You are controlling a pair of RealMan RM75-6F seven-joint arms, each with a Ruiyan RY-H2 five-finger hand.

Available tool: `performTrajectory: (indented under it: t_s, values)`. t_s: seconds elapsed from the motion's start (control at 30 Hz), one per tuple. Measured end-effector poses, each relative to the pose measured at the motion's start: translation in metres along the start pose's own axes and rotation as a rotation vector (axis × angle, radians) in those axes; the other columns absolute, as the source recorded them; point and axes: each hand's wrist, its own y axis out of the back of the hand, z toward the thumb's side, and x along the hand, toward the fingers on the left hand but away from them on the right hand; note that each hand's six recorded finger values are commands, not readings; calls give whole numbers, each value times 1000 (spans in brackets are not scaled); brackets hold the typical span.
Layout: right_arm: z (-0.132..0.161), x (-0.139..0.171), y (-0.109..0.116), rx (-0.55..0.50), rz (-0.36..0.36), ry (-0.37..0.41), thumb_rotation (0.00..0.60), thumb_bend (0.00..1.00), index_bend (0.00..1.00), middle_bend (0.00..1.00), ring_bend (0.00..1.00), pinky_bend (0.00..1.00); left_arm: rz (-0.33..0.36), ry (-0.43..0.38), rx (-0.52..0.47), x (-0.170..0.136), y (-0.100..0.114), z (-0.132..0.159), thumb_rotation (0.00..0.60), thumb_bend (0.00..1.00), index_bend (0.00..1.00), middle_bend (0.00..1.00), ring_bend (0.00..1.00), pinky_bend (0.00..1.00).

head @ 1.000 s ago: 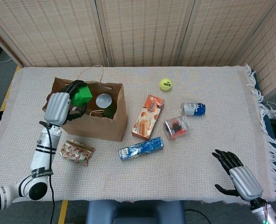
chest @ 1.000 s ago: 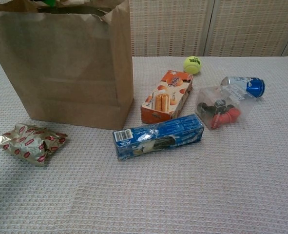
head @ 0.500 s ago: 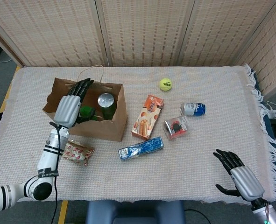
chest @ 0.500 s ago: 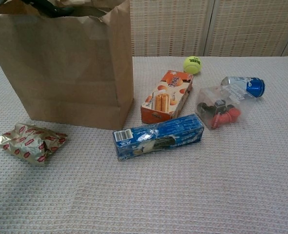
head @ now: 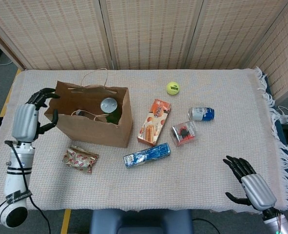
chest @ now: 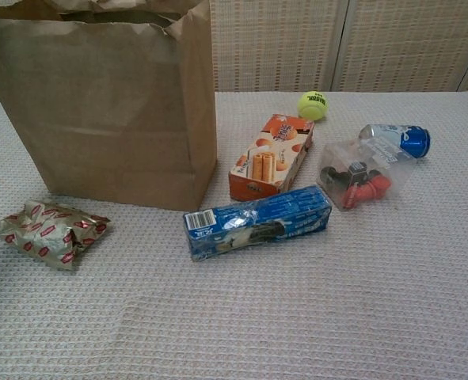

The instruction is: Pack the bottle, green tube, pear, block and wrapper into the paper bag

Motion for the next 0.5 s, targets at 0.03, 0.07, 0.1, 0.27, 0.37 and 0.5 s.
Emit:
performTrajectory:
  t_s: [0.03, 0.07, 0.1, 0.27, 0.37, 0.5]
  values:
    - [0, 0, 0, 0, -1, 0, 600, 123, 0, 0, 0, 35, 9, 12, -4, -5, 5, -8, 600, 606, 542, 527, 492, 640]
    - [0, 0, 0, 1, -2, 1, 600, 124, 0, 0, 0, 35, 15, 24, -6, -11, 10, -15, 600, 610, 560, 562, 519, 658]
    - [0, 0, 0, 2, -2, 2, 600, 123, 0, 0, 0, 35, 18, 36, -6, -20, 15, -26, 600, 612, 583, 602, 551, 680]
    - [1, 0, -1, 5, 0, 4, 600, 124, 0, 0, 0, 35, -34, 31, 54, -55, 18, -53, 600, 614, 608, 637, 583, 706]
    - [2, 0, -3, 8, 2, 7, 600, 123, 0, 0, 0, 35, -93, -35, 126, -73, 10, -58, 600, 611, 600, 630, 582, 702]
    - [4, -1, -4, 12, 8, 9, 600, 124, 0, 0, 0, 35, -206, -205, 272, -97, -10, -56, 600, 502, 376, 406, 397, 492]
